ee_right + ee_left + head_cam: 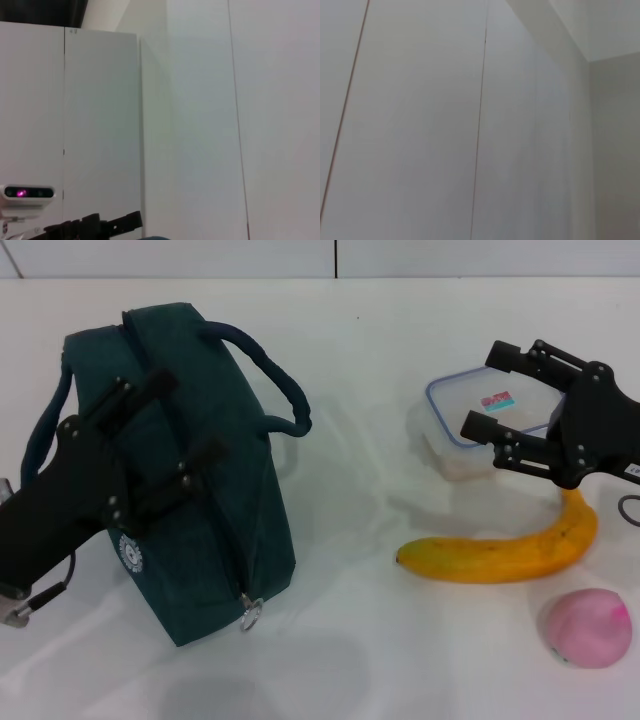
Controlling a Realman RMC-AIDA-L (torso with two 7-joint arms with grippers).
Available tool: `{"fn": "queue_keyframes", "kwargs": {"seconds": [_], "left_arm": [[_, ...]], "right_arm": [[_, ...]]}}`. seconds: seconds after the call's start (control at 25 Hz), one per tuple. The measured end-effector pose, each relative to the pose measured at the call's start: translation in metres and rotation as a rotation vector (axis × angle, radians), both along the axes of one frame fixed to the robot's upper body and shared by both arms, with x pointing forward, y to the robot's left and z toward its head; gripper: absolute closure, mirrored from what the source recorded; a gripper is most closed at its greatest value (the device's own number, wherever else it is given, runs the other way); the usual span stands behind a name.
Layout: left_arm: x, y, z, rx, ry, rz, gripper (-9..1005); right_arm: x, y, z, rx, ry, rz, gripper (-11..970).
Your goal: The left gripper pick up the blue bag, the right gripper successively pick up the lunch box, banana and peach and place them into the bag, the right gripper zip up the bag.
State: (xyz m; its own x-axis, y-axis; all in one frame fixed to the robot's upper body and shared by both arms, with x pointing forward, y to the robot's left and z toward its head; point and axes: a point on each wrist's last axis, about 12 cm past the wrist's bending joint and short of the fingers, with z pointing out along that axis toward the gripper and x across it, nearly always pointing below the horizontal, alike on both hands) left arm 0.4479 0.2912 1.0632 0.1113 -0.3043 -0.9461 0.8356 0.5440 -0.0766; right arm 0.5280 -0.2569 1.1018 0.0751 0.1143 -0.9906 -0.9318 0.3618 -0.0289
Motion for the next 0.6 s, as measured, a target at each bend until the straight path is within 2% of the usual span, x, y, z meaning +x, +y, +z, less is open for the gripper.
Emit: {"fn": "queue_keyframes", "kwargs": {"seconds": [0.6], "left_arm": [[-0.0029,-0.0015,-0.0009,-0.013,-0.013,0.012,160]], "right_arm": [[0.0011,-0.0005,-0.0007,0.013,-0.008,-0.022,165]]}}
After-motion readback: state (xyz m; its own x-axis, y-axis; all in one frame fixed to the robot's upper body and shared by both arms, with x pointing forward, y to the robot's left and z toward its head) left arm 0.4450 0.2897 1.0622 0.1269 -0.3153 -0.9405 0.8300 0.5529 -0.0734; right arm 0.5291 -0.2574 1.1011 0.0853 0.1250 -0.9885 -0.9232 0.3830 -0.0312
